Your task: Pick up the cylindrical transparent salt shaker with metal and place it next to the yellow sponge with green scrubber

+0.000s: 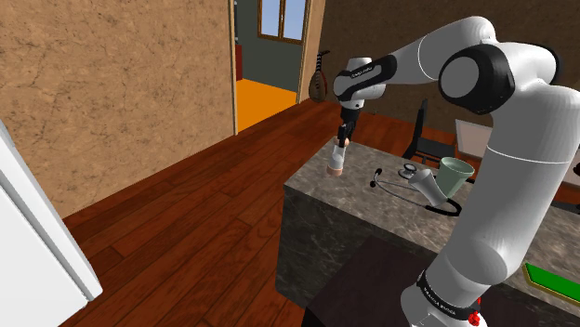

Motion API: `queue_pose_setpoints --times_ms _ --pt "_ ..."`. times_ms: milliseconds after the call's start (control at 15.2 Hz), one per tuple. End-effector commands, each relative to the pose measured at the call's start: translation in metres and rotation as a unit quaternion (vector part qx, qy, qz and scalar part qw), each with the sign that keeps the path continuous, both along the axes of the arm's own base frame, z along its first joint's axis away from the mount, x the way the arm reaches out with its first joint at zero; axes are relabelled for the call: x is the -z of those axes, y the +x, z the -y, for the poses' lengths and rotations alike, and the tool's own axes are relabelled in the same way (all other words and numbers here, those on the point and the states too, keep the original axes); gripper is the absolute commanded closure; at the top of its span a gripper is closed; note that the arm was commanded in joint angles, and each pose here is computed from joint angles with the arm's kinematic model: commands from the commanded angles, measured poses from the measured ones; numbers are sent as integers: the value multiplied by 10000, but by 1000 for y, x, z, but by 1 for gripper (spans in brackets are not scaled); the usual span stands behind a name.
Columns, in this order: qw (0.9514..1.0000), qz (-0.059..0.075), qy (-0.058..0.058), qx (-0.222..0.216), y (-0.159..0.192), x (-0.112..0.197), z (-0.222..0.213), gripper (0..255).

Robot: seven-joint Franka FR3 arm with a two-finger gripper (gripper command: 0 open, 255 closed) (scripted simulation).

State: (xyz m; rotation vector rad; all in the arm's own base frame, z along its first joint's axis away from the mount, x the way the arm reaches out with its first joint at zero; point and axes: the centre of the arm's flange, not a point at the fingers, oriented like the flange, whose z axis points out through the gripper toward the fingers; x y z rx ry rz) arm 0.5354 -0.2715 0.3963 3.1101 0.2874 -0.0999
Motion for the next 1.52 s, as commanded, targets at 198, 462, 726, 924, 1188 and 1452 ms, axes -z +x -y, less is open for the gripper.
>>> queue_pose_setpoints --times_ms 198,462,726,924,1188,1452 --pt "10000 -6 2 0 0 -15 0 255" --pt "10000 -6 2 0 0 -36 0 255" --pt "10000 -6 2 0 0 -58 0 255" --pt "10000 -6 2 0 0 -73 0 255" --pt "10000 -6 2 0 0 -95 0 255" --pt "10000 -6 2 0 0 -116 0 255"
